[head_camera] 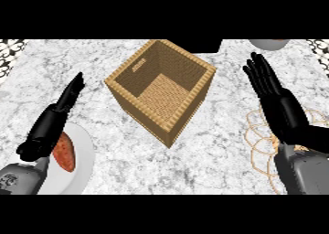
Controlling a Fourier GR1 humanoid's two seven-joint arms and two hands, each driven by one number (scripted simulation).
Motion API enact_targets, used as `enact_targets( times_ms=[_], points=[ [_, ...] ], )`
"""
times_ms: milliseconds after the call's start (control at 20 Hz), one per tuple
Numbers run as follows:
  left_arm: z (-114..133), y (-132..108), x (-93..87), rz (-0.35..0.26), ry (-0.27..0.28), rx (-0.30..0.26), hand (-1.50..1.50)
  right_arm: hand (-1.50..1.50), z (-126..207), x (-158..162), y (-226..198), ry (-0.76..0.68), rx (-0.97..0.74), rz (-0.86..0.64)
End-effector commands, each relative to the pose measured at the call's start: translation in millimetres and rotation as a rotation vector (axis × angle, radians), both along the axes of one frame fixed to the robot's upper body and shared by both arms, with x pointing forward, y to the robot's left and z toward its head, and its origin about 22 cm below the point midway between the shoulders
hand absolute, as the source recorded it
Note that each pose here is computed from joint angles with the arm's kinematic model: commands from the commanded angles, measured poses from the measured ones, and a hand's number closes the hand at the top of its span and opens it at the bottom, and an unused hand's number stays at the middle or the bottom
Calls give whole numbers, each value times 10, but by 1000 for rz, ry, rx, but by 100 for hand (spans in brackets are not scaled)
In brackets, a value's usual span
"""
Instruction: Pick the squash from the placemat and place it in the basket
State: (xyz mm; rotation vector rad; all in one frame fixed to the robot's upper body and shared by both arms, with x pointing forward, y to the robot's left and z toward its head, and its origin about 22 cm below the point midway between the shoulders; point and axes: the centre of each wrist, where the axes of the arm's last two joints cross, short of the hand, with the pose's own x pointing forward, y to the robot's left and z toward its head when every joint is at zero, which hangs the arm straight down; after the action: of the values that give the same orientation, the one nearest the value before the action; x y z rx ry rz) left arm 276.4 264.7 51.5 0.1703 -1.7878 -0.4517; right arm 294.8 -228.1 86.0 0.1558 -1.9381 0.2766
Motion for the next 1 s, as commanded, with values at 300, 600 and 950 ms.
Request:
enact_targets(
  times_ms=[300,600,950],
  points=[
    [87,246,33,138,-1,18,0,150,-677,-330,-228,116,502,132],
    [139,406,66,187,42,35,0,-150,-273,-1076,-776,181,25,885],
    [78,366,55,182,39,23,0,-150,1075,-767,-1338,-180,-505,459]
  ],
)
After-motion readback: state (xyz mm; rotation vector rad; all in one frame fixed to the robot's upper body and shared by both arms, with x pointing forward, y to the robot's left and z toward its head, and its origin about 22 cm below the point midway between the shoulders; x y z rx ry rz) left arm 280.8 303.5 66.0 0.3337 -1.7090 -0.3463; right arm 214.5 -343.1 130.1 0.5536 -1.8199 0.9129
